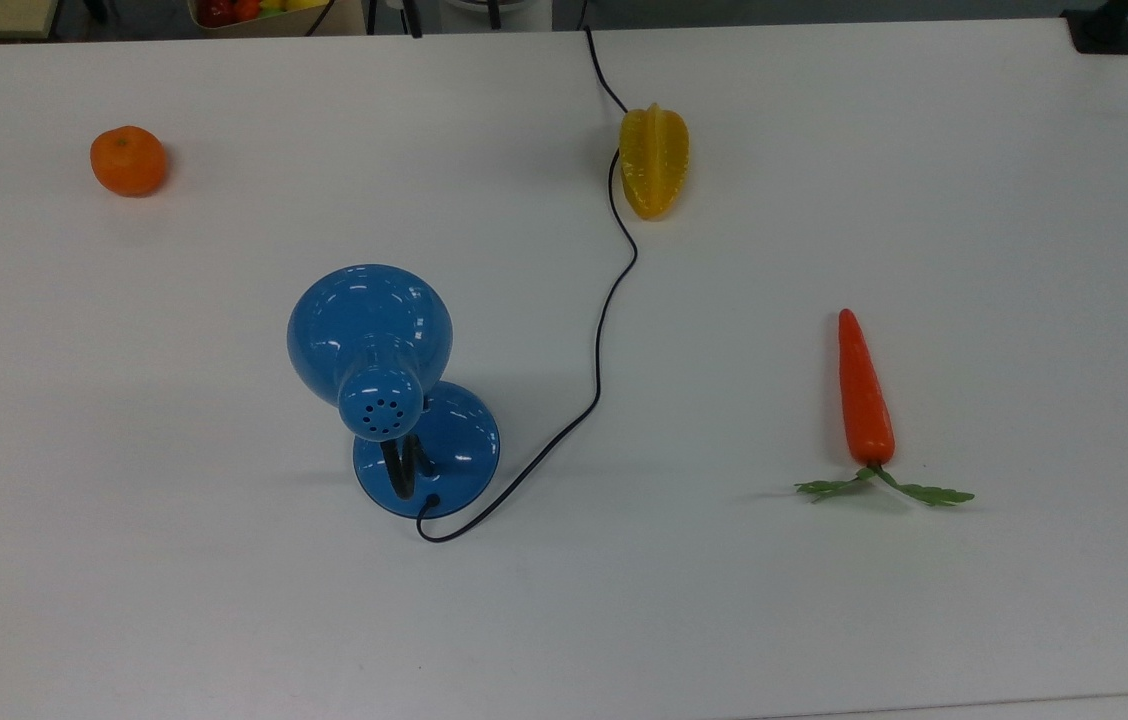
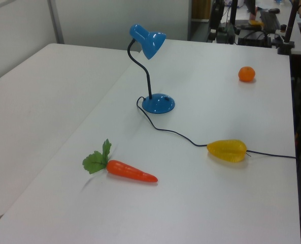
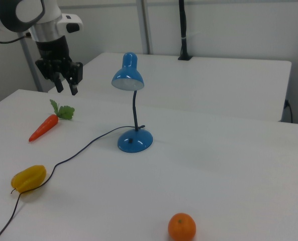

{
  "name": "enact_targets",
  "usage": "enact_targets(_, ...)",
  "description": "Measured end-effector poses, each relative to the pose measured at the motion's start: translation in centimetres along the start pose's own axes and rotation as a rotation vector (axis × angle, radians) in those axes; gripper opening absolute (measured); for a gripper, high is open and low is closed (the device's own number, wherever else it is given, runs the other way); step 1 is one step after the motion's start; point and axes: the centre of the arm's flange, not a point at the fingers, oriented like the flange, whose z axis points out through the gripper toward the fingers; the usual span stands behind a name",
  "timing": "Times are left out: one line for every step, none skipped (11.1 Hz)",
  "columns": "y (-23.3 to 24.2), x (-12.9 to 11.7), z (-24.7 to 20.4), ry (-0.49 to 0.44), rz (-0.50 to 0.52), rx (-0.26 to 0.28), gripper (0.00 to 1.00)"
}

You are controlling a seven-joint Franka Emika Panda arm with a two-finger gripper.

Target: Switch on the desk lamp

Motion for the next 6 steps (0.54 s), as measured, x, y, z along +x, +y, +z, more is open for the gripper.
enact_targets(0.00, 0.00, 0.01, 0.000, 0.000, 0.001, 0.47)
enact_targets(-0.02, 0.02, 0.01, 0.001, 0.000, 0.001, 0.36)
enact_targets(-0.09, 0.10, 0.01, 0.006, -0.001, 0.002, 0.19)
enact_targets(-0.25, 0.25, 0.10, 0.012, -0.002, 0.001, 0.03)
enact_targets(-0.40, 0.37, 0.33, 0.013, -0.005, 0.001, 0.02)
enact_targets(-0.48, 0.44, 0.63, 0.008, -0.006, 0.002, 0.01)
